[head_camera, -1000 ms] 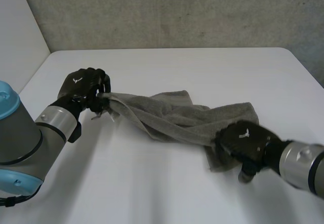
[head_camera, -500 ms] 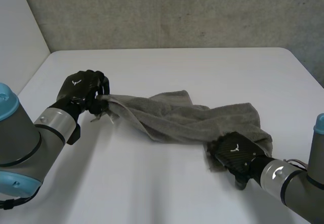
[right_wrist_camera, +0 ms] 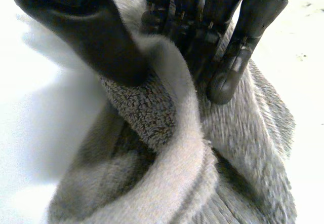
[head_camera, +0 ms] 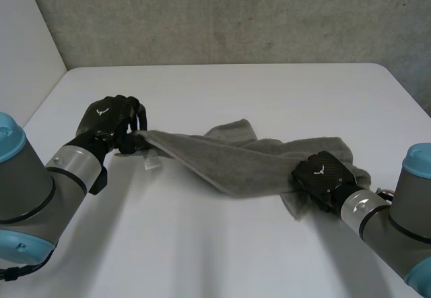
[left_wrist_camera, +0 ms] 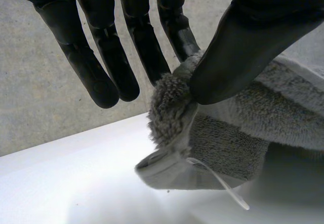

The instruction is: Fold the towel.

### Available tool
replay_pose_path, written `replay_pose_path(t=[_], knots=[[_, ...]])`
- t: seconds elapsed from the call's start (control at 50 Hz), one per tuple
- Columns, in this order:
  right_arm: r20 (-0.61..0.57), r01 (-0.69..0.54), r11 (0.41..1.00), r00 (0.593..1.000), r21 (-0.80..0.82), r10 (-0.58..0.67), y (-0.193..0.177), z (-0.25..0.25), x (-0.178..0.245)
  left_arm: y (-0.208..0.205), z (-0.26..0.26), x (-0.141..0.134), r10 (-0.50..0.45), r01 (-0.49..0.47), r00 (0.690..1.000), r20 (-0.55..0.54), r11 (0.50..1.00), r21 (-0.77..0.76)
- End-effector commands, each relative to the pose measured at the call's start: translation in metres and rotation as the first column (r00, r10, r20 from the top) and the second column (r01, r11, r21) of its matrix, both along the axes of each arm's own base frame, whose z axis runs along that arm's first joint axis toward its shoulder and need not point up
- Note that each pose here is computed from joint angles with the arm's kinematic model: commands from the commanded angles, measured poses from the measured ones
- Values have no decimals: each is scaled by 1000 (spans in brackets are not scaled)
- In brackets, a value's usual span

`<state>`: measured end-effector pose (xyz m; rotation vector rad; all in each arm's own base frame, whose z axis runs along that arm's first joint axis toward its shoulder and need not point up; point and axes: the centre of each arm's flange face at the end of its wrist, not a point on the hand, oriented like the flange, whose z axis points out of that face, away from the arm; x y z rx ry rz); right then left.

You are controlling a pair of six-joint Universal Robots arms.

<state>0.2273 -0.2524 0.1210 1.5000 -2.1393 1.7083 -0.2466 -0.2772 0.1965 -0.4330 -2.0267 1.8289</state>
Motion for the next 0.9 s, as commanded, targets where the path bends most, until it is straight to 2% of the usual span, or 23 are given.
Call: replay_pose_path(t=[0.02,0.06,0.08,0.12,0.2,0.28,0.34,0.38,0.48,0.56,0.6,0.62,0.66,0.68,0.72,0.74,0.76,0.78,0.82,0.84,0.86,0.88,0.9], knots=[[118,53,999,992,7,-54,-7,15,0,-1,1,0,1,-1,1000,2,1000,-6],[257,99,994,963,-45,-84,-11,57,-2,-2,3,0,4,-4,1000,1,1000,-9],[258,99,994,963,-46,-84,-11,57,-2,-2,3,0,4,-4,1000,1,1000,-9],[407,164,983,906,-82,-117,-21,101,-13,-4,5,1,7,-7,1000,2,1000,-16],[452,203,979,875,-16,-174,-27,127,-26,-5,10,4,14,-14,1000,5,1000,-25],[347,170,964,908,207,-234,-20,128,-35,-1,12,5,14,-14,1000,19,1000,-2],[300,158,963,928,218,-220,-22,124,-36,-1,13,5,12,-12,1000,22,1000,8],[195,149,974,964,170,-182,-24,119,-42,-1,14,5,11,-12,1000,29,1000,25],[79,164,969,980,184,-181,-26,112,-51,-2,13,3,4,-6,999,55,999,44],[101,127,974,984,185,-147,-32,109,-46,-19,7,-6,-12,9,995,100,999,35],[161,32,997,986,76,-44,-41,123,-29,-28,12,-12,-16,15,994,106,1000,9],[161,31,997,986,75,-43,-41,123,-29,-28,12,-12,-16,15,994,106,1000,8],[262,-52,992,962,-113,81,-53,150,-6,-50,38,-23,-9,15,997,71,996,-88],[262,-53,992,962,-115,81,-53,150,-6,-50,38,-23,-9,15,997,70,996,-89],[423,-22,943,890,-332,170,-70,196,1,-70,85,-28,11,-8,1000,12,971,-237],[424,-22,943,889,-333,171,-70,196,1,-70,86,-28,11,-8,1000,12,971,-238],[515,13,895,822,-447,245,-71,231,-2,-77,111,-26,31,-36,999,-21,952,-305],[515,13,894,821,-448,246,-71,232,-2,-77,112,-26,31,-36,999,-22,951,-306],[645,76,801,640,-594,417,-64,293,-13,-85,156,-18,80,-119,990,-113,908,-402],[645,76,801,639,-594,418,-64,294,-14,-85,156,-18,80,-120,990,-114,907,-403],[687,95,786,557,-611,467,-62,314,-23,-86,172,-12,103,-163,981,-163,890,-425],[736,100,810,492,-578,464,-63,325,-33,-86,190,-2,122,-209,969,-217,872,-443],[737,100,810,492,-578,464,-63,325,-33,-86,190,-2,122,-209,968,-217,872,-443]])
